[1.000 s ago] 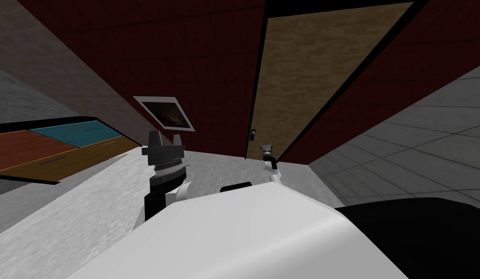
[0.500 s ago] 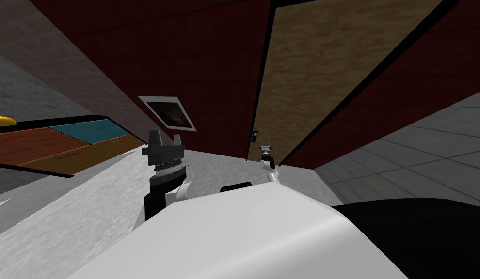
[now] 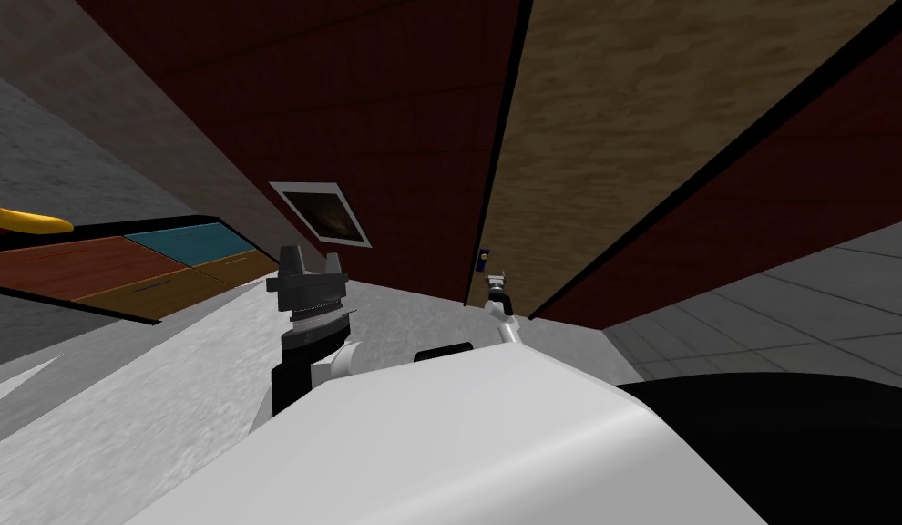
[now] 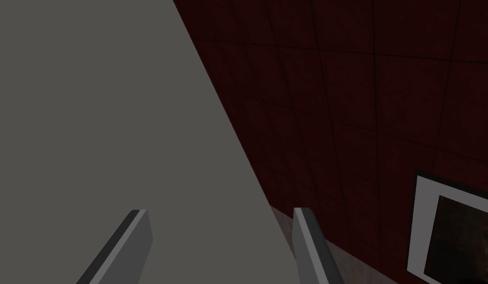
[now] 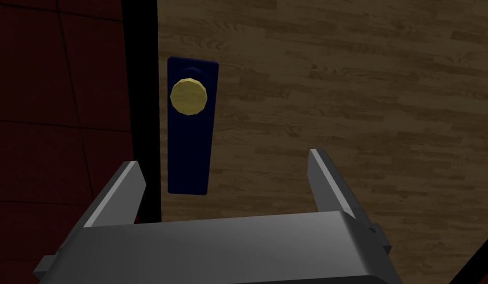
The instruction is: Pull the door open
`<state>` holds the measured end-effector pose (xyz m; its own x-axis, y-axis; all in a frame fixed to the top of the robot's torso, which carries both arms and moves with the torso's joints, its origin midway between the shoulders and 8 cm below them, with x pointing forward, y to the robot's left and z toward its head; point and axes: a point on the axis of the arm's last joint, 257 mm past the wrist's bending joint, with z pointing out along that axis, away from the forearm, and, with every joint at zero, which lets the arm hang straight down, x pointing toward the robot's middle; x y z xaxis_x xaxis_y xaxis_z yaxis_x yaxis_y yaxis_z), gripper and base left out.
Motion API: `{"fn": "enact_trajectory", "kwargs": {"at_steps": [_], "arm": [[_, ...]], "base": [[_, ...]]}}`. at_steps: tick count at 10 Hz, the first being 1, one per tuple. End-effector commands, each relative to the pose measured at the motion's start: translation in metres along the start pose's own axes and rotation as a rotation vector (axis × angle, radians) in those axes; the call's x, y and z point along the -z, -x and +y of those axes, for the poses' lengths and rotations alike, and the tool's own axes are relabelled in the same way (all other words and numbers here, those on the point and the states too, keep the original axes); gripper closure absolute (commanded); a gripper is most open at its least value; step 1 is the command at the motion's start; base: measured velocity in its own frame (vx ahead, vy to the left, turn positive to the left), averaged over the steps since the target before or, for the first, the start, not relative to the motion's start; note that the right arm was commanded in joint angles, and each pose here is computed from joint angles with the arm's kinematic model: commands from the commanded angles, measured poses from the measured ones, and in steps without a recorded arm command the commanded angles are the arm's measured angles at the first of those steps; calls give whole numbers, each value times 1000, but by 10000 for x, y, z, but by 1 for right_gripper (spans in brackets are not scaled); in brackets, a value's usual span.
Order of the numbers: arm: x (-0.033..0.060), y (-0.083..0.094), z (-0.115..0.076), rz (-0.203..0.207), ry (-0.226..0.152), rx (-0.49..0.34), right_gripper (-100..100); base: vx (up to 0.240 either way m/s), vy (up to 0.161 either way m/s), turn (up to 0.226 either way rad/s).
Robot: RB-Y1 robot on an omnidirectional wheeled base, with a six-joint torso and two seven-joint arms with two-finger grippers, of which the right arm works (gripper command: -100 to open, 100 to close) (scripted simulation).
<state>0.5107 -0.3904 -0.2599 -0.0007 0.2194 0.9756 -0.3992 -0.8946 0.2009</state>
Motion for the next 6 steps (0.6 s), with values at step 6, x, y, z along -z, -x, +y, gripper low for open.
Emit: {"fn": "enact_trajectory", "kwargs": {"at_steps": [6], "arm": [[-12,277,-199,-75,2,-171,-100]], "base": [[111,-55,81]]}}
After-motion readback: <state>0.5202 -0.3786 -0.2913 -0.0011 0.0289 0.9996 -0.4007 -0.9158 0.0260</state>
